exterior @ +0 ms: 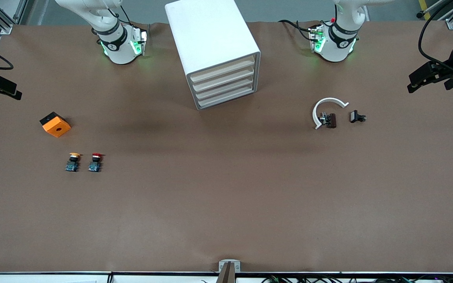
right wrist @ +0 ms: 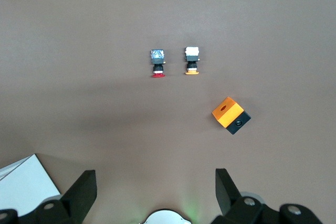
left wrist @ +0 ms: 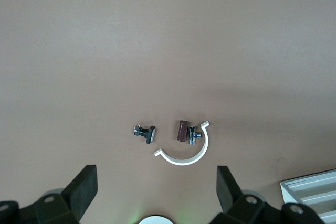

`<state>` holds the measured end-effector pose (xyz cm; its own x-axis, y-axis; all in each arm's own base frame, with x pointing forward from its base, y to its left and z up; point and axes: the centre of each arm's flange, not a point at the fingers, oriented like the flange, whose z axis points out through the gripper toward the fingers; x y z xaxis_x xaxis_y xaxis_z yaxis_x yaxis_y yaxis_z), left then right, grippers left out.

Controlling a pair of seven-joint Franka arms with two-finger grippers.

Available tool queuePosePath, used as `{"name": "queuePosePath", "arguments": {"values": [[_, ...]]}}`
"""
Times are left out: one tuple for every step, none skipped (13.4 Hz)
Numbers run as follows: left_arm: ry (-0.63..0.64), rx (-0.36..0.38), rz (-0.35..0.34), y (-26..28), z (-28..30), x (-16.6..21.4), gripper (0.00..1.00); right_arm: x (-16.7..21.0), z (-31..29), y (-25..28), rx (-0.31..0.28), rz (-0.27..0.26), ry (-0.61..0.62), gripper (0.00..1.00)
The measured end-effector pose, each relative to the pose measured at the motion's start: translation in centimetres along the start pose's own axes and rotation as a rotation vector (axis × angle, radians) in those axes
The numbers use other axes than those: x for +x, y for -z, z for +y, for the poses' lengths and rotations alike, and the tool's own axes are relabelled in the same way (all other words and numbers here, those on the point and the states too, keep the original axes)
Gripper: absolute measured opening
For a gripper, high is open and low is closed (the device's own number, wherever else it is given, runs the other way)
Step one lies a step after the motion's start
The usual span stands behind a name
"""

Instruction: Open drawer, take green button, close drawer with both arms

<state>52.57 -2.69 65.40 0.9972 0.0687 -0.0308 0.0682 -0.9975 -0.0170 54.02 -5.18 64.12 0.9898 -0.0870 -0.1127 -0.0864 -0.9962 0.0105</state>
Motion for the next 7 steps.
{"name": "queuePosePath", "arguments": {"values": [[0.001,0.000,0.000,0.0,-0.1,0.0,1.00,0.0,0.0,0.0,0.000,0.000,0.000,1.00],[0.002,0.000,-0.002,-0.1,-0.1,0.1,1.00,0.0,-0.1,0.0,0.000,0.000,0.002,1.00],[0.003,0.000,-0.005,-0.2,-0.2,0.2,1.00,0.1,-0.2,0.0,0.001,0.003,0.003,1.00],[0.004,0.000,-0.010,-0.5,-0.2,0.3,1.00,0.2,-0.2,-0.1,0.004,0.006,0.004,1.00],[0.003,0.001,-0.020,-1.0,-0.2,0.6,1.00,0.4,-0.2,-0.2,0.007,0.008,0.004,1.00],[0.003,0.001,-0.033,-1.6,-0.1,1.0,1.00,0.6,-0.3,-0.6,0.008,0.010,0.004,1.00],[0.002,0.002,-0.048,-2.4,0.0,1.5,1.00,1.0,-0.3,-1.3,0.008,0.011,0.005,1.00]]}}
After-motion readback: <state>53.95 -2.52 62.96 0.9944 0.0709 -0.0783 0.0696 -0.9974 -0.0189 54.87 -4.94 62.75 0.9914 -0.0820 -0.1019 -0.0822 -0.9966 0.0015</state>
